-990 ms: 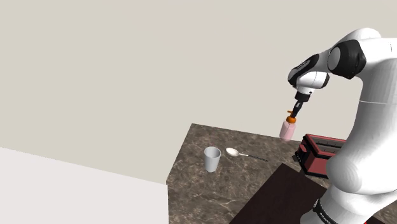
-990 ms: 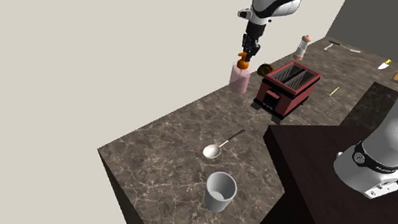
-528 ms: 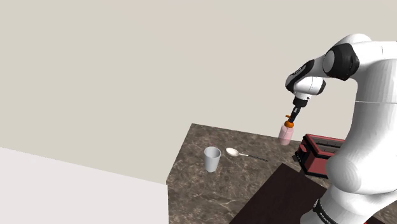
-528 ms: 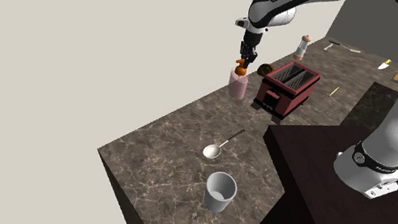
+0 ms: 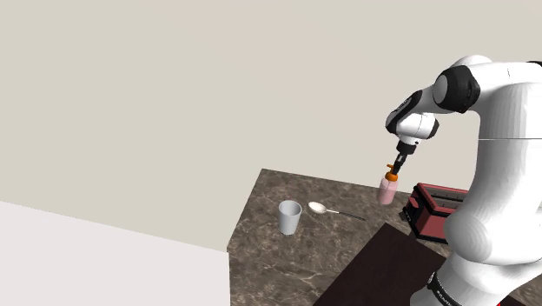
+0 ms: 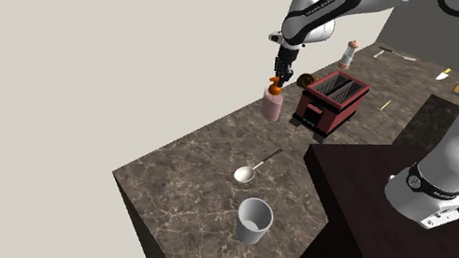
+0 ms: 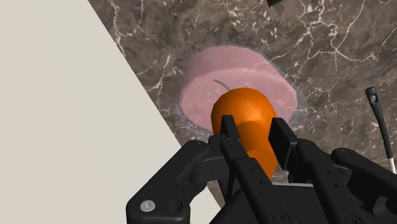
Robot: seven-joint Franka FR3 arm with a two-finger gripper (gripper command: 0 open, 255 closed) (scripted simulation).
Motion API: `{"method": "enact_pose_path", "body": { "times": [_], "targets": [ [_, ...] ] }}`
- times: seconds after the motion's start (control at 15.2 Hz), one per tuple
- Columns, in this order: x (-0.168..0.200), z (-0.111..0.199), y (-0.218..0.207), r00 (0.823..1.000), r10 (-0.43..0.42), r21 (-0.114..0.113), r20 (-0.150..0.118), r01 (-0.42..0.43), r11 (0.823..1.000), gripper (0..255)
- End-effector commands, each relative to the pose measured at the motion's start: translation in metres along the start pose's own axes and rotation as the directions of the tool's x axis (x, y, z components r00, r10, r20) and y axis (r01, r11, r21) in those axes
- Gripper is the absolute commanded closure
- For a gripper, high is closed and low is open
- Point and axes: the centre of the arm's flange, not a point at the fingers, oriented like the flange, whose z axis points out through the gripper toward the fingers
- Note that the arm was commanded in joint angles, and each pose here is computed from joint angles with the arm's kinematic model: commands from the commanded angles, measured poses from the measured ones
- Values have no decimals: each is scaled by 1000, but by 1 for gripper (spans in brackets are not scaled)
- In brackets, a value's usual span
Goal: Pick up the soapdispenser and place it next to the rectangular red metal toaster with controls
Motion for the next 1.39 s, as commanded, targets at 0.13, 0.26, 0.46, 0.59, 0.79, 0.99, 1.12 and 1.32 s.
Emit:
{"method": "enact_pose_path", "body": {
  "times": [0.13, 0.26, 0.46, 0.59, 0.79, 0.99, 1.12, 1.32],
  "targets": [
    [-1, 13, 0, 1000, 0, -1, 0, 0, 1000, 255],
    [-1, 13, 0, 1000, 0, -1, 0, 0, 1000, 255],
    [-1, 13, 0, 1000, 0, -1, 0, 0, 1000, 255],
    [-1, 13, 0, 1000, 0, -1, 0, 0, 1000, 0],
    [-1, 13, 1, 1000, 0, -1, 0, 0, 1000, 0],
    [-1, -1, 0, 1000, 0, -1, 0, 0, 1000, 0],
    [-1, -27, 0, 1000, 0, -1, 0, 0, 1000, 0],
    [-1, -37, 0, 1000, 0, -1, 0, 0, 1000, 0]
  ]
}}
